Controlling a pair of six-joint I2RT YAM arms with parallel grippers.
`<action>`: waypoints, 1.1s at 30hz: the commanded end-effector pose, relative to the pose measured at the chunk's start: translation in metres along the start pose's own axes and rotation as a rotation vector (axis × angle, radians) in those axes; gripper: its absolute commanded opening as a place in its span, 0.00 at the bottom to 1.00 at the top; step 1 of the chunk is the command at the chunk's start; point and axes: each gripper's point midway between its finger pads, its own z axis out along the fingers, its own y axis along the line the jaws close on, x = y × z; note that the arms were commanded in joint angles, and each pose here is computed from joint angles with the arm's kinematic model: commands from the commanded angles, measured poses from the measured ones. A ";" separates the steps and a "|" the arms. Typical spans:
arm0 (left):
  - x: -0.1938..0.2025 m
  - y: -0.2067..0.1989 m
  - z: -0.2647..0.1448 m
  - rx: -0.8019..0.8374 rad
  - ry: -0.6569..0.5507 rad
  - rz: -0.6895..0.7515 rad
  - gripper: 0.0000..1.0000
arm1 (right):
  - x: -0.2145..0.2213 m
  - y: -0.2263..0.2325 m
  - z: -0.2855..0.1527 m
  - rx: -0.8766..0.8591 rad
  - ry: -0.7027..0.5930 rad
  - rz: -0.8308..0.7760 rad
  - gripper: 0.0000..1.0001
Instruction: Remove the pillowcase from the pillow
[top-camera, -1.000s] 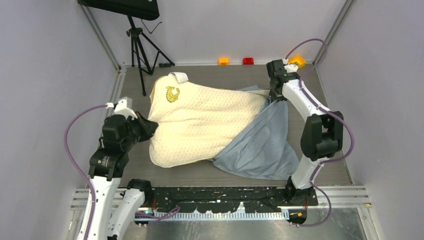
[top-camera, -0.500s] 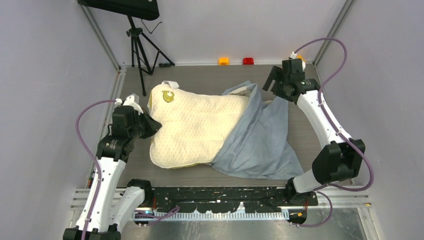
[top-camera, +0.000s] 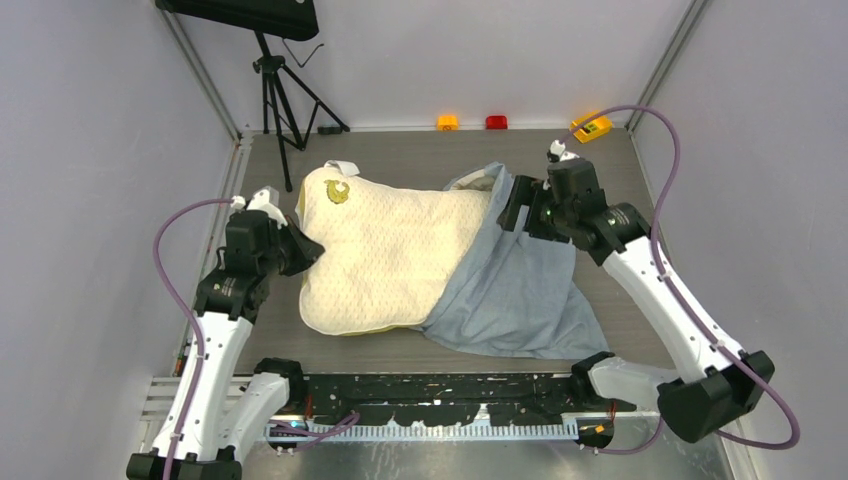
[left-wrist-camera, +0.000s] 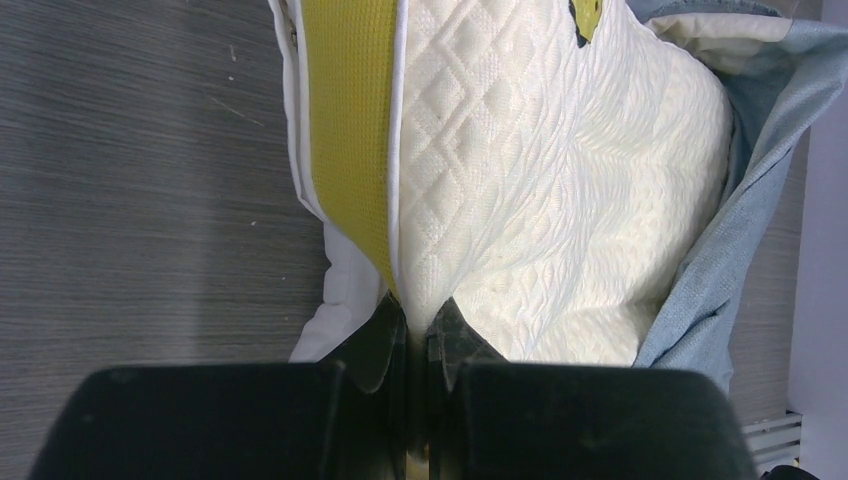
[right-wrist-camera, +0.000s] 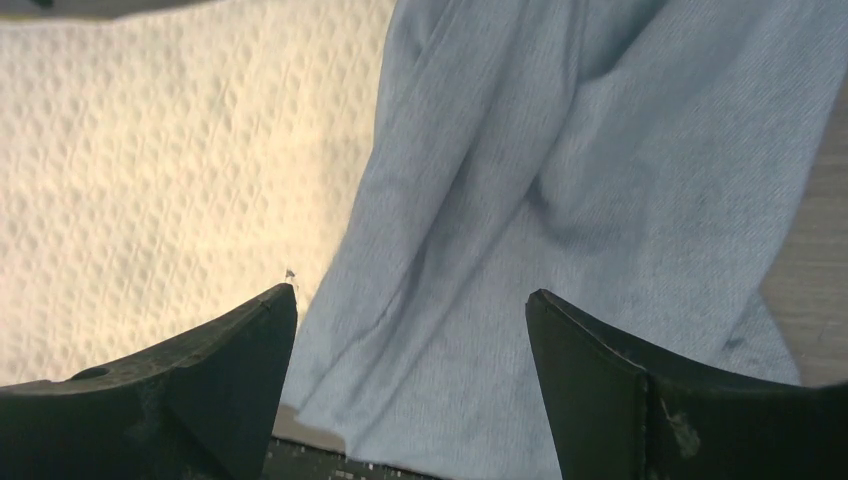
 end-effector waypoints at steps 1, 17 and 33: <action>-0.022 -0.016 -0.003 0.066 -0.085 0.014 0.00 | 0.037 0.021 -0.027 -0.106 0.062 -0.005 0.89; -0.022 -0.016 -0.005 0.065 -0.085 0.008 0.00 | 0.114 0.025 -0.035 -0.043 0.165 0.133 0.90; -0.027 -0.018 -0.007 0.068 -0.102 0.009 0.00 | 0.140 0.071 0.040 0.145 0.065 -0.004 0.83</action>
